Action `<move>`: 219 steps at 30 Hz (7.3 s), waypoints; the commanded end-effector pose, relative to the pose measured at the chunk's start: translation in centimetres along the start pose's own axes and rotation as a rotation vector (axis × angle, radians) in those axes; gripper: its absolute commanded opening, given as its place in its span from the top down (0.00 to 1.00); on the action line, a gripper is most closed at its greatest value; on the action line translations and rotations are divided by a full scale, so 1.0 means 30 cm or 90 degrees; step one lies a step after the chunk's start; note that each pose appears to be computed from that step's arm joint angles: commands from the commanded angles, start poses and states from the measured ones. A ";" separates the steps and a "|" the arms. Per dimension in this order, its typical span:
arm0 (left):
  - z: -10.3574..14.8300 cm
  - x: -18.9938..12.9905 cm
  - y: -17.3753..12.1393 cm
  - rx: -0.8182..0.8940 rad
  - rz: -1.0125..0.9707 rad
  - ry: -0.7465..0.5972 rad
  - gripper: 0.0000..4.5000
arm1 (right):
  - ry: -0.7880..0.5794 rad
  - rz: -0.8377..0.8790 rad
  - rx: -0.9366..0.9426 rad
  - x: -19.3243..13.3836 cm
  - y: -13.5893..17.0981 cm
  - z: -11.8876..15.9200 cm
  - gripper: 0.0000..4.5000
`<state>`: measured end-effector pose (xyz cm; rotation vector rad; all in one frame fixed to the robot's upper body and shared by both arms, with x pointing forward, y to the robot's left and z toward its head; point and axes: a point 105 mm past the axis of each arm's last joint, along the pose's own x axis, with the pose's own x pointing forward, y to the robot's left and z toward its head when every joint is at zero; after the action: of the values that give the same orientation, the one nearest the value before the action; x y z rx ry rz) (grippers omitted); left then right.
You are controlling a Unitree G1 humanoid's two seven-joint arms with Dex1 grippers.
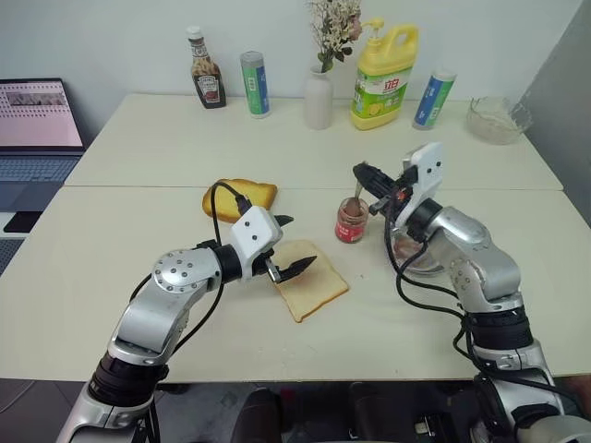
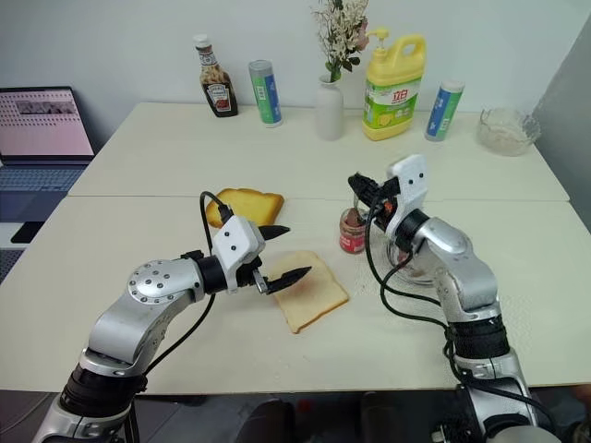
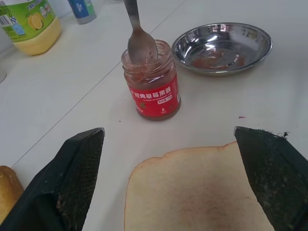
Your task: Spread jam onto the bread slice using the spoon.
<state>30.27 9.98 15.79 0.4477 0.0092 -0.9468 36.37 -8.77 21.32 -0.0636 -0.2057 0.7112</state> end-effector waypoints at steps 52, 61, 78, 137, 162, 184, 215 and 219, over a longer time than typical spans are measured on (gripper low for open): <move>0.030 0.005 0.001 0.044 0.000 -0.014 0.00 | 0.008 -0.118 0.262 0.021 -0.048 -0.093 0.99; 0.021 0.003 0.015 0.048 0.011 -0.008 0.00 | -0.009 -0.133 0.313 0.017 -0.059 -0.070 0.99; 0.011 0.011 0.030 0.054 0.027 -0.005 0.00 | -0.040 -0.162 0.426 0.005 -0.084 -0.051 0.99; 0.008 0.016 0.040 0.070 0.028 -0.013 0.00 | -0.077 -0.213 0.572 -0.048 -0.172 -0.015 0.99; 0.031 -0.017 0.072 0.017 0.056 -0.066 0.00 | -0.119 -0.182 0.681 -0.056 -0.166 0.022 0.99; -0.151 -0.294 0.011 -0.005 0.033 0.029 0.00 | -0.020 0.068 0.458 0.027 0.179 0.090 0.99; -0.122 -0.244 -0.059 0.019 -0.022 0.017 0.00 | -0.066 0.287 0.028 -0.065 0.415 0.009 0.99; -0.105 -0.232 -0.061 0.024 -0.025 0.014 0.00 | -0.071 0.294 0.012 -0.072 0.414 0.009 0.99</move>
<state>25.42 16.29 12.54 0.4650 0.0597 -0.9676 27.71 -0.85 18.11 -0.0301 -0.2101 1.1528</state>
